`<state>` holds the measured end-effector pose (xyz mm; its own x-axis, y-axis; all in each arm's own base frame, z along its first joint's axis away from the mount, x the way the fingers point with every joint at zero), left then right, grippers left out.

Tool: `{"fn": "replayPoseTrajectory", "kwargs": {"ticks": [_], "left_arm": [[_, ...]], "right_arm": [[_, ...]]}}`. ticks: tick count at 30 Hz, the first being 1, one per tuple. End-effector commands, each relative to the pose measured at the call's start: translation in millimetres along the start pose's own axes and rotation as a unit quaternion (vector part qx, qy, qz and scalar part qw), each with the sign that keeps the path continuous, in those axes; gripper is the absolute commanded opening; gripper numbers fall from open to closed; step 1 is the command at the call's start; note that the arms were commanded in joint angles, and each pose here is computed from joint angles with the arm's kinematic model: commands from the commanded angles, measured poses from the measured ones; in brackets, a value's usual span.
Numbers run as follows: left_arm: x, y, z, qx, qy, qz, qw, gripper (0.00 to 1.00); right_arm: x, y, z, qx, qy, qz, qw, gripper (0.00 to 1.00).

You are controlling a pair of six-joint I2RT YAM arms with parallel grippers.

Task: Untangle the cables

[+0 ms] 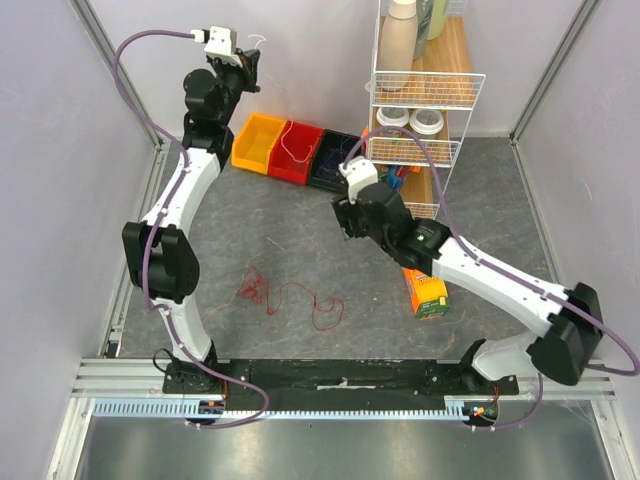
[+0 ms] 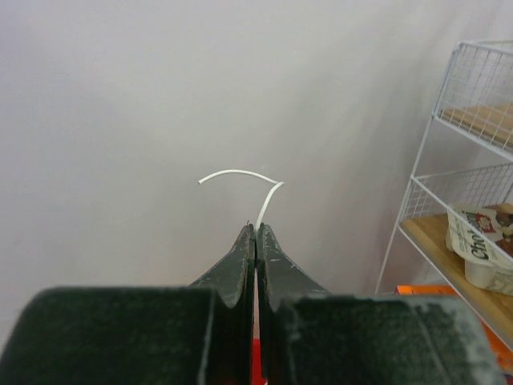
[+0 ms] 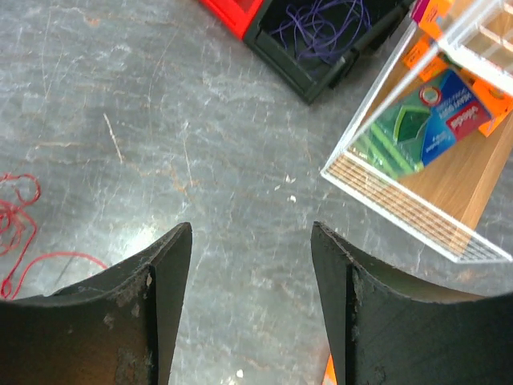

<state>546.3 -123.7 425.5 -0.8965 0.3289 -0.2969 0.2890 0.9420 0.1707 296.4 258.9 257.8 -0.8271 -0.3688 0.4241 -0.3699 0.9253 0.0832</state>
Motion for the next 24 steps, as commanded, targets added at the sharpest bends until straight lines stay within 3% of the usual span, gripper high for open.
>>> {"fn": "replayPoseTrajectory", "kwargs": {"ticks": [1,10,17,24], "left_arm": [[-12,5,-38,0.004,-0.060,0.002,0.998,0.02],[-24,-6,2,0.038,-0.044,0.018,0.998,0.02],[-30,-21,47,0.072,-0.007,0.035,0.997,0.02],[-40,-31,59,0.066,0.006,0.050,0.997,0.02]], "right_arm": [[43,1,-7,-0.047,-0.034,-0.040,0.997,0.69],[85,-16,-9,-0.067,-0.068,-0.050,0.994,0.69],[82,-18,0,-0.066,-0.066,-0.046,0.995,0.69],[83,-18,5,-0.065,-0.061,-0.051,0.995,0.69]]}}
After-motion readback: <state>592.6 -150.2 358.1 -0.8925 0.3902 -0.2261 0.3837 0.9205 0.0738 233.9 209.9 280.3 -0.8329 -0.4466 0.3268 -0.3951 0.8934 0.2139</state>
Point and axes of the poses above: each gripper's point midway between its finger pads, its own x axis back along the fingers, its own y axis along the line the jaws close on, z = x × y, the point moved 4 cm from there along x, back along the fingers, and after that the axes turned 11 degrees about -x, right-handed, at the moved point
